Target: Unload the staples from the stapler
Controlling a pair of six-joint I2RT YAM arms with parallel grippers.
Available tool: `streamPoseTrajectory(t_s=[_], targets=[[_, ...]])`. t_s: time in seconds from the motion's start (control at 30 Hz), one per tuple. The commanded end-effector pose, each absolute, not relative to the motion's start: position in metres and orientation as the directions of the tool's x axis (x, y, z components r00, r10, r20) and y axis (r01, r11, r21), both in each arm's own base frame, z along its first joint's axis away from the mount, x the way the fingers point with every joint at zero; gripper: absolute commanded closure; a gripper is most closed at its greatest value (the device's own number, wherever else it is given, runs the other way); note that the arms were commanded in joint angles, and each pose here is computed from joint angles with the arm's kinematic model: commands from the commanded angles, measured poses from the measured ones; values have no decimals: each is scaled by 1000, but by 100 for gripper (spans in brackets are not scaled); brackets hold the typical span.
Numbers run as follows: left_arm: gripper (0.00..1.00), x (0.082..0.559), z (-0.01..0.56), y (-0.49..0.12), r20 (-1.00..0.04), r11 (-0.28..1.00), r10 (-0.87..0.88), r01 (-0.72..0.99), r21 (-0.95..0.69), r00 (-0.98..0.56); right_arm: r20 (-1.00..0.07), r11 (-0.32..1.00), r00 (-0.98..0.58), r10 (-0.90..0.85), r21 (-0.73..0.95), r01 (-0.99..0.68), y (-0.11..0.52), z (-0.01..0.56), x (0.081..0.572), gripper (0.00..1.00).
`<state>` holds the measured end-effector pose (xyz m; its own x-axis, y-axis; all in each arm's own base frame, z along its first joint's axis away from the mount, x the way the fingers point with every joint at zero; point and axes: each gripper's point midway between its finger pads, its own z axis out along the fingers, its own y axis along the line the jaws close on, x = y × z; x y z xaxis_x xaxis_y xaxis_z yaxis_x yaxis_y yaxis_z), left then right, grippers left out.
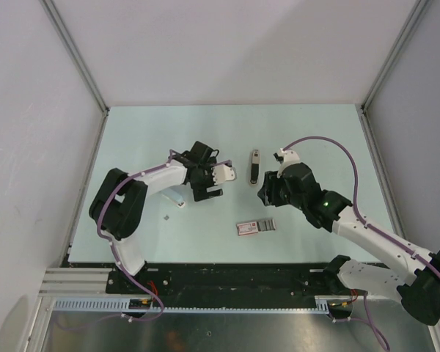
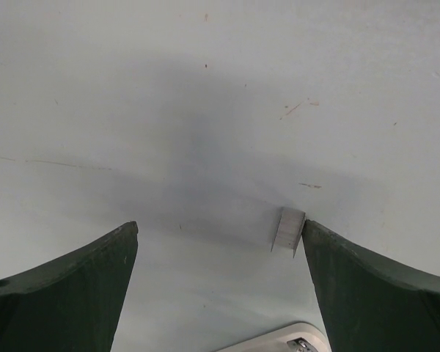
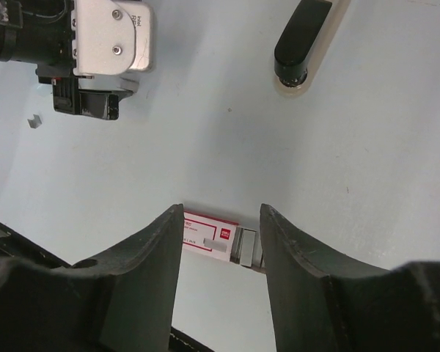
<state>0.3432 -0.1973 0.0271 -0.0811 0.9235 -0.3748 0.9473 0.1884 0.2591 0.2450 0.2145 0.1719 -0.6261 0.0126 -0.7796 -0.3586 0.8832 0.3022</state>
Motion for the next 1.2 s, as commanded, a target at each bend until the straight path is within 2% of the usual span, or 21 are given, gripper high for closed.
streamPoseTrajectory(t_s=[0.0,0.27,0.5,0.77,1.0,1.17], targets=[[3,351,26,-204,-385,207,918,943,262,-95,-781,874,-624,29,322,-363,218,175,247,51],[12,342,17,-196,-360,194,928,949,251,-95,-777,870,-629,30,330,-367,217,175,247,58],[25,331,8,-190,-344,186,934,956,226,-100,-774,872,-633,31,331,-362,215,174,247,63],[46,323,-1,-186,-327,183,938,963,196,-112,-771,873,-636,36,334,-355,213,174,247,70],[68,317,-7,-181,-308,188,943,967,173,-129,-771,873,-636,41,338,-352,211,175,247,74],[76,317,-3,-182,-311,201,940,965,170,-141,-774,869,-631,47,343,-357,210,178,247,75]])
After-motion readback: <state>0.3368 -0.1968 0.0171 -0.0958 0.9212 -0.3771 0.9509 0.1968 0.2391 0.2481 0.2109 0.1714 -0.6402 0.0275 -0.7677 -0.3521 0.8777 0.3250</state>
